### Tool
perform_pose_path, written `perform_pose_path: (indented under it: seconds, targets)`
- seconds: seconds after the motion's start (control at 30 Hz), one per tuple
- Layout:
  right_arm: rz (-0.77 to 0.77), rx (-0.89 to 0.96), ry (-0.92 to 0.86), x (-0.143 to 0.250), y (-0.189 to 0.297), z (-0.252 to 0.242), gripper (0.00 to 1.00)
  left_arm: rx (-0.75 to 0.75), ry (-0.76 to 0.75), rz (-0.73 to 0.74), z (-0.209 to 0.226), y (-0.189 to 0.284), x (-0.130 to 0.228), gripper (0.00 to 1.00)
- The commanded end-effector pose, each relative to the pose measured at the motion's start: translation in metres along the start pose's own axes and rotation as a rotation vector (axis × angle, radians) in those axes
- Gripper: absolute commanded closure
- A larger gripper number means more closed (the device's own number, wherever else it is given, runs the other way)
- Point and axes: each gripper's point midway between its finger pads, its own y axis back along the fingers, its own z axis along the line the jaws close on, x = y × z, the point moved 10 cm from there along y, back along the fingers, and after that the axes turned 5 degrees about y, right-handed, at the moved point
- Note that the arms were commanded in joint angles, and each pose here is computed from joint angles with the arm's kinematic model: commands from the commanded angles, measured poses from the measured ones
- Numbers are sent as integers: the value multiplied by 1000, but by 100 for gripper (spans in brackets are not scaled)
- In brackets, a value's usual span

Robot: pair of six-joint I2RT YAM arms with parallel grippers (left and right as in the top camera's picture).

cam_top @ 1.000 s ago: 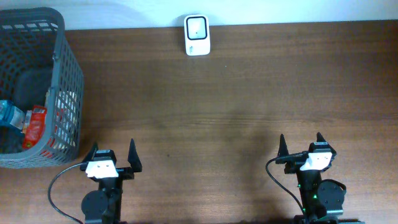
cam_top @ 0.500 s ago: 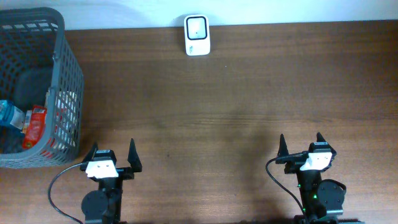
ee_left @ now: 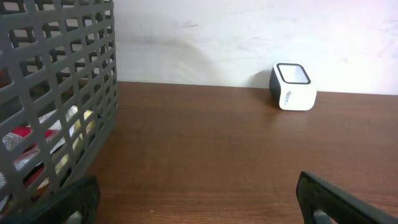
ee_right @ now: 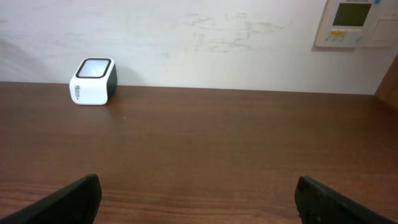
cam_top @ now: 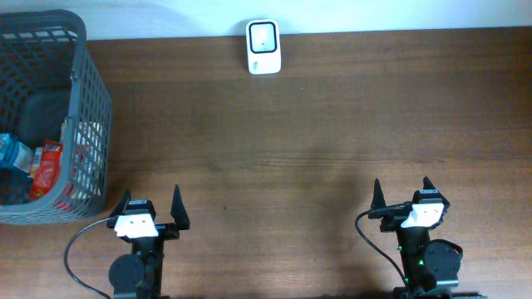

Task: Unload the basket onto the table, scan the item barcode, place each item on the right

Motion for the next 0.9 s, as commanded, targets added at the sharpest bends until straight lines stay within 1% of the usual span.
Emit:
perform_pose_path:
  seconds: [0.0,0.17,0.2,0.23,0.27,0.3,0.4,0.47,0.53,0.57,0.6,0.63,0.67,0.7,0.73,0.77,0.8,0.87]
  targets:
    - [7,18,-9,3,0,-1,2,7,14,0,0,0,2,1]
    - [7,18,-9,3,0,-1,2,24,30,-10,-1,0,0,1]
    - [7,18,-9,3,0,-1,2,88,49,-51,-6,0,-7,1]
    - [7,18,-9,3,0,-1,2,195,65,-96,-14,2,-15,1]
    - [7,18,-9,3,0,-1,2,324,47,-163,-24,6,-26,1]
    - [7,18,-9,3,0,-1,1,390,26,-243,-29,11,-38,1]
    - [7,18,-9,3,0,-1,2,515,-44,-537,-41,34,-80,1]
    - [7,18,-9,3,0,-1,2,526,-26,-558,-44,42,-103,1]
    - [7,18,-9,3,0,-1,2,512,-9,-475,-48,41,-132,1]
    - [7,18,-9,3,0,-1,2,501,5,-405,-50,38,-148,1]
    - [7,17,-9,3,0,-1,2,489,24,-309,-53,31,-166,1]
    - [7,18,-9,3,0,-1,2,518,-11,-190,-59,21,-185,1]
    - [7,18,-9,3,0,-1,2,645,-35,-80,-71,13,-203,1]
    - [7,18,-9,3,0,-1,2,803,-28,5,-82,8,-217,1]
    - [7,18,-9,3,0,-1,2,979,-25,63,-92,5,-229,1]
    - [7,18,-9,3,0,-1,2,1069,-34,70,-97,0,-238,1]
    - [7,18,-9,3,0,-1,2,1095,-30,73,-99,-6,-244,1]
    - [7,18,-9,3,0,-1,2,1017,86,142,-99,-36,-267,1]
